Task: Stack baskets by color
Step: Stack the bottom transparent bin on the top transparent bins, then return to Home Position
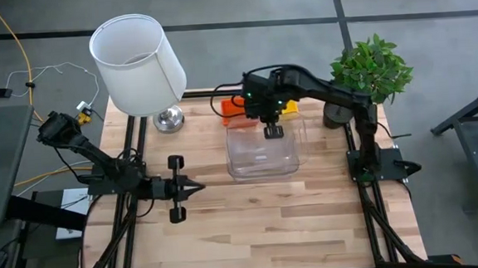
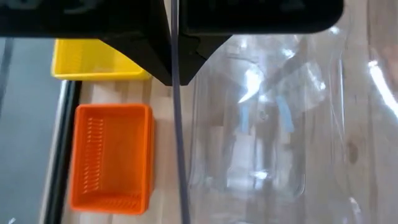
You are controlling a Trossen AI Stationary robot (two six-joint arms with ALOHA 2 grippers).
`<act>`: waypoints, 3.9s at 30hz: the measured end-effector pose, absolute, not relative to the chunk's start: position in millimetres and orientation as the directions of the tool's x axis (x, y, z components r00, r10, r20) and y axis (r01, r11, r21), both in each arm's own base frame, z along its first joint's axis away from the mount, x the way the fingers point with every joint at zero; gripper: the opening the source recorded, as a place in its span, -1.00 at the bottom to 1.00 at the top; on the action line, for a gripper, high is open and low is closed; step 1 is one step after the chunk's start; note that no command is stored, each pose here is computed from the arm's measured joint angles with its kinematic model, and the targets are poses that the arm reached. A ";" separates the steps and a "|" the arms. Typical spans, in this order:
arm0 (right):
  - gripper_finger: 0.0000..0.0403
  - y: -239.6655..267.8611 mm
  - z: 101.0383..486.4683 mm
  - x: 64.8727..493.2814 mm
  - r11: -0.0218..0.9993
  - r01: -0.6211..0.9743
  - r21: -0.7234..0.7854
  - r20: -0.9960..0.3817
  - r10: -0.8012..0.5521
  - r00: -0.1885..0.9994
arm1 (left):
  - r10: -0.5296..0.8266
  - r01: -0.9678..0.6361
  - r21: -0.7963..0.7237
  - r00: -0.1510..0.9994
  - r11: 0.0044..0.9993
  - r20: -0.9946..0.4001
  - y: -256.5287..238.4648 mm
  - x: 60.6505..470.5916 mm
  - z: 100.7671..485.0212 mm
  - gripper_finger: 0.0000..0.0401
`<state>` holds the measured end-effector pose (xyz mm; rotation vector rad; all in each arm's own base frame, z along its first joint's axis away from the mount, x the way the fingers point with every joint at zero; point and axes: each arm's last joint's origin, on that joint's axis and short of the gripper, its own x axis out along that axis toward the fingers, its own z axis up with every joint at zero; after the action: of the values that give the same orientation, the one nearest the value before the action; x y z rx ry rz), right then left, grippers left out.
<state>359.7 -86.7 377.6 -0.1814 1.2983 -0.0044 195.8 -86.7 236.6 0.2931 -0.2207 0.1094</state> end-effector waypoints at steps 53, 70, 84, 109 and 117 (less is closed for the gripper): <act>-1.00 -102.0 326.5 367.5 0.991 -0.069 0.111 -0.985 0.119 0.124 | 0.090 -0.152 0.271 0.969 0.951 0.230 -86.3 195.9 236.5 -1.00; -1.00 -104.6 303.7 363.8 0.985 -0.048 0.166 -0.985 0.168 0.043 | 0.093 -0.155 0.270 0.969 0.950 0.229 -86.2 195.9 236.5 -1.00; -1.00 -116.1 296.8 369.2 0.982 0.014 0.189 -0.974 0.186 0.127 | 0.093 -0.159 0.287 0.969 0.945 0.229 -86.2 195.8 236.5 -1.00; -0.24 -116.3 296.7 368.6 0.985 0.098 0.143 -0.986 0.133 0.105 | 0.100 -0.165 0.285 0.968 0.944 0.228 -86.1 195.9 236.6 -1.00; -0.09 -113.4 309.8 353.2 0.981 0.119 0.152 -0.987 0.146 0.060 | 0.125 -0.187 0.281 0.967 0.941 0.223 -85.3 195.9 236.1 -1.00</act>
<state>353.2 -113.4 309.8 0.2132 1.5140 0.0208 195.9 -85.3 236.1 0.3053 -0.2040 0.1601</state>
